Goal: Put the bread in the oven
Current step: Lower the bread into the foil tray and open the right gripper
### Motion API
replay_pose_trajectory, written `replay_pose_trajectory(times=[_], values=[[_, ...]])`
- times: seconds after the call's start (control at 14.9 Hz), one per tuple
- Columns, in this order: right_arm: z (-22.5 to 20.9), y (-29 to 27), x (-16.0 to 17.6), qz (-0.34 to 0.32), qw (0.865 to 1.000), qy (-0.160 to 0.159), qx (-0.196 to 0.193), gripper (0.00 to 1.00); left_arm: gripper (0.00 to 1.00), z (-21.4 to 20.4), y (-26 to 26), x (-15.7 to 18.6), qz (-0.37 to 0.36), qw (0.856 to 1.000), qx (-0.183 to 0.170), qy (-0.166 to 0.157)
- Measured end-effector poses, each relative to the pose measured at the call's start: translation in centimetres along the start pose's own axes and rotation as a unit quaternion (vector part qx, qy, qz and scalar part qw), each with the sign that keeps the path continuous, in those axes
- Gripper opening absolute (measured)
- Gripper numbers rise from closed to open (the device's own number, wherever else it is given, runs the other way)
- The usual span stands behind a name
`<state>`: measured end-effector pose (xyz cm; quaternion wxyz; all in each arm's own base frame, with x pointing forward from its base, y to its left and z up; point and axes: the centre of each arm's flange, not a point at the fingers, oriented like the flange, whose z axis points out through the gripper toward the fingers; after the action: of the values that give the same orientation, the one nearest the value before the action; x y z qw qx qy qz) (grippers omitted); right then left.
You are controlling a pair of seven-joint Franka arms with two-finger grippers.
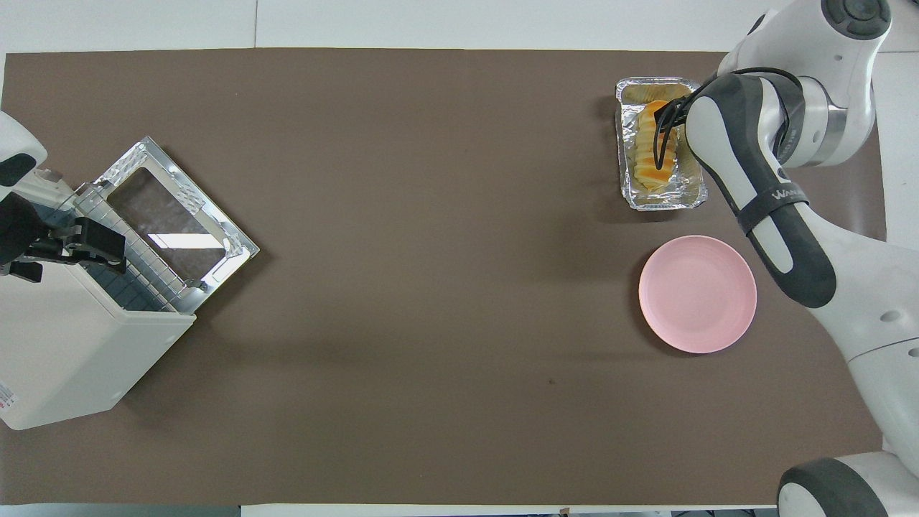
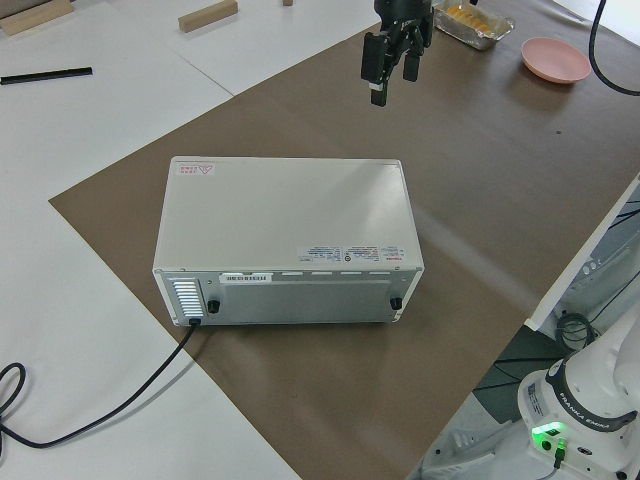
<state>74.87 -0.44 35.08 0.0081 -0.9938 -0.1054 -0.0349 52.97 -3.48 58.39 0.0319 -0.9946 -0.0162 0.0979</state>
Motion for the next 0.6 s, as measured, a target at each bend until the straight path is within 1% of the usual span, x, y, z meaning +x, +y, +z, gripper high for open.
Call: replay_pose_trajectory(times=[0.2, 0.27, 0.4, 0.47, 0.6], values=[[2.6, 1.0, -0.9, -0.001, 1.000, 0.006, -0.004, 1.00, 1.00, 0.0, 0.0, 0.0, 0.000, 1.000, 0.000, 0.000], [3.6, 1.0, -1.3, -0.004, 1.000, 0.008, -0.005, 0.93, 1.00, 0.0, 0.0, 0.0, 0.000, 1.000, 0.000, 0.000], [4.1, 1.1, -1.8, -0.006, 1.000, 0.009, -0.006, 0.71, 1.00, 0.0, 0.0, 0.0, 0.000, 1.000, 0.000, 0.000], [3.8, 1.1, -1.9, -0.006, 1.000, 0.009, -0.006, 0.58, 1.00, 0.0, 0.0, 0.0, 0.000, 1.000, 0.000, 0.000], [3.3, 1.0, -2.1, -0.006, 1.000, 0.010, -0.006, 0.37, 1.00, 0.0, 0.0, 0.0, 0.000, 1.000, 0.000, 0.000]])
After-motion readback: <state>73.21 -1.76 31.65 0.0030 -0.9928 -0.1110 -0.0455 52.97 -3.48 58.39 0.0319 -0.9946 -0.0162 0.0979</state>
